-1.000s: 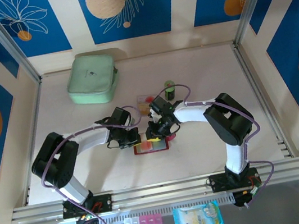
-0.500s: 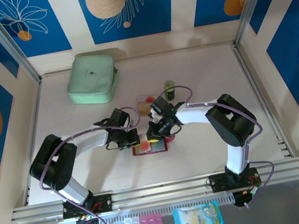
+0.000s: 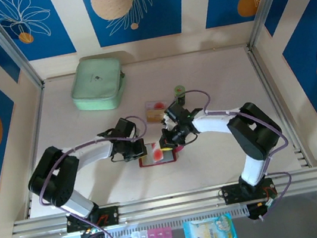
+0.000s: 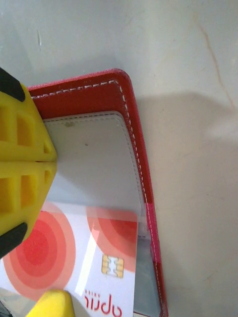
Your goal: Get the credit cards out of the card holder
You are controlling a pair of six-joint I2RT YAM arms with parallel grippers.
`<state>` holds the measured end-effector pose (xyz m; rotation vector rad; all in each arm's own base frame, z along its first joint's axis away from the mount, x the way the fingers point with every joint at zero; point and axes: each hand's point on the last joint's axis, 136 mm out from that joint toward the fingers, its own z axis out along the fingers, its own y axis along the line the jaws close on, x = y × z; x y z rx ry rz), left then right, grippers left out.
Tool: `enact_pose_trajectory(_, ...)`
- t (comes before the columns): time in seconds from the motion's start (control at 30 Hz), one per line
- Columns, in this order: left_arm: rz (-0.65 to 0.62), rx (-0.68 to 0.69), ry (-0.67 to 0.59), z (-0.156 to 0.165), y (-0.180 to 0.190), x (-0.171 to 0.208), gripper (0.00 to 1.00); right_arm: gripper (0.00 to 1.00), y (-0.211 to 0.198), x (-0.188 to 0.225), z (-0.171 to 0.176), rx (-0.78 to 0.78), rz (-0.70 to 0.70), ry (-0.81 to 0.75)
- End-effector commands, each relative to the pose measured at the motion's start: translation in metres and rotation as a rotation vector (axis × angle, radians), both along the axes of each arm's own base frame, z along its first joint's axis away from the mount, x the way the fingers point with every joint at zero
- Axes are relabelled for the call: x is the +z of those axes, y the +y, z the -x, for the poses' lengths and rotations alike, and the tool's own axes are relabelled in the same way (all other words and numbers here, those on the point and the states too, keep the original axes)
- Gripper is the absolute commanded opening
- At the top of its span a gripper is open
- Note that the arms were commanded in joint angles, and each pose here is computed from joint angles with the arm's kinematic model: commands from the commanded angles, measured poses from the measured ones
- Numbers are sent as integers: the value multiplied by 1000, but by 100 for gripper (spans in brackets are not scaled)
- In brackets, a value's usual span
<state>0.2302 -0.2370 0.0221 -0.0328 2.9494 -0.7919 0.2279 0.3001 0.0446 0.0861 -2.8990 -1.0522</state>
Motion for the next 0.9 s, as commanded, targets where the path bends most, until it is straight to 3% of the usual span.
enact_pose_trajectory(0.0, -56, 23, 56, 15, 14, -15, 4, 0, -15, 4, 6, 24, 73, -3)
enact_pose_trajectory(0.37, -42, 26, 54, 13, 11, -11, 4, 2, -12, 9, 5, 68, 185, -25)
enact_pose_trajectory(0.67, -35, 24, 57, 13, 10, -12, 5, 13, 2, 7, 4, 49, 159, -2)
enact_pose_trajectory(0.87, -30, 20, 59, 12, 8, -10, 5, 6, 4, 6, 4, 45, 153, -3)
